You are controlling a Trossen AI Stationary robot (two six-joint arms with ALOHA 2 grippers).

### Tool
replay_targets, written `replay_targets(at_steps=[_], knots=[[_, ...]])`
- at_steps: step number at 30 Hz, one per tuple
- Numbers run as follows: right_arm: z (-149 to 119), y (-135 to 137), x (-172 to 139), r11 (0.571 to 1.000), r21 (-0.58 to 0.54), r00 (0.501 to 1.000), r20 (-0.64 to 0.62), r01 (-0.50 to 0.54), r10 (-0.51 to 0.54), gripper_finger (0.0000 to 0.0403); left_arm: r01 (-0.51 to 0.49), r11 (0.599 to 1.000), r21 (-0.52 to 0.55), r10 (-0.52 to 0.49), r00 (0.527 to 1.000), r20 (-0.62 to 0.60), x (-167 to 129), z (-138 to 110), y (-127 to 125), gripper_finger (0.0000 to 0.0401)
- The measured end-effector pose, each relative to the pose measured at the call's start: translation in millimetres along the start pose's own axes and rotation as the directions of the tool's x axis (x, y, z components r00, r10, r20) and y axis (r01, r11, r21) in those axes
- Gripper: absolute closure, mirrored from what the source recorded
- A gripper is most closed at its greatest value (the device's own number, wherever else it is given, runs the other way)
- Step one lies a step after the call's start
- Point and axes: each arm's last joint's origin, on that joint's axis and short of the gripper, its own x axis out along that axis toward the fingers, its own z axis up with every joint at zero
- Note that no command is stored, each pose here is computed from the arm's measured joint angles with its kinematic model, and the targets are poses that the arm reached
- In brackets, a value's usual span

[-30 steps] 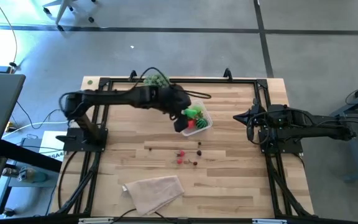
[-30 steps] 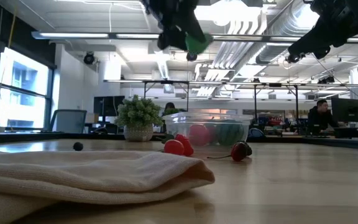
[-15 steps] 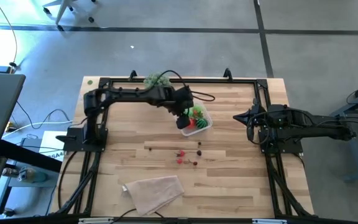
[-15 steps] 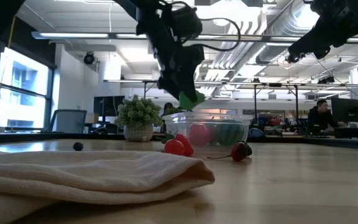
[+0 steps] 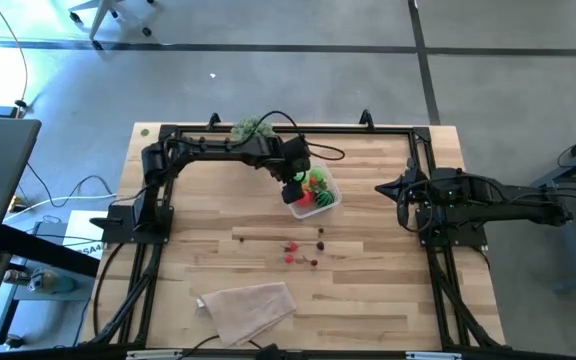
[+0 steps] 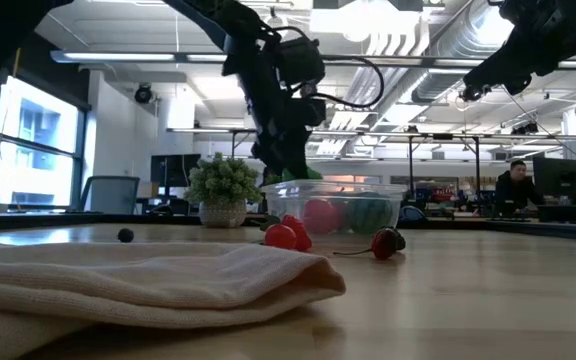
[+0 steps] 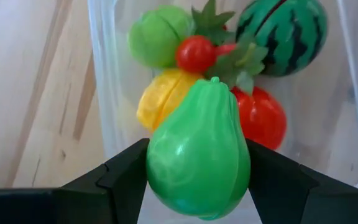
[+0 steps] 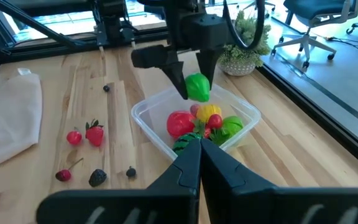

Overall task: Pick and placing Produce into tupperware
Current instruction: Put the green pear into the transparent bin

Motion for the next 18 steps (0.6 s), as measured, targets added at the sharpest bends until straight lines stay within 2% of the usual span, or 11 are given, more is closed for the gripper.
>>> replay_targets(at_steps=[6, 18], knots=[[0, 0, 0, 1.0, 0.0, 1.0, 0.001, 0.0, 0.0, 0.0402, -0.004, 1.0, 0.012, 0.004, 1.0, -0.026, 13, -2, 0, 0.0171], [0, 0, 0, 1.0, 0.0, 1.0, -0.001, -0.001, 0.001, 0.0402, 0.011, 1.0, 0.005, -0.011, 0.999, -0.036, 13, -3, -3, 0.0153]])
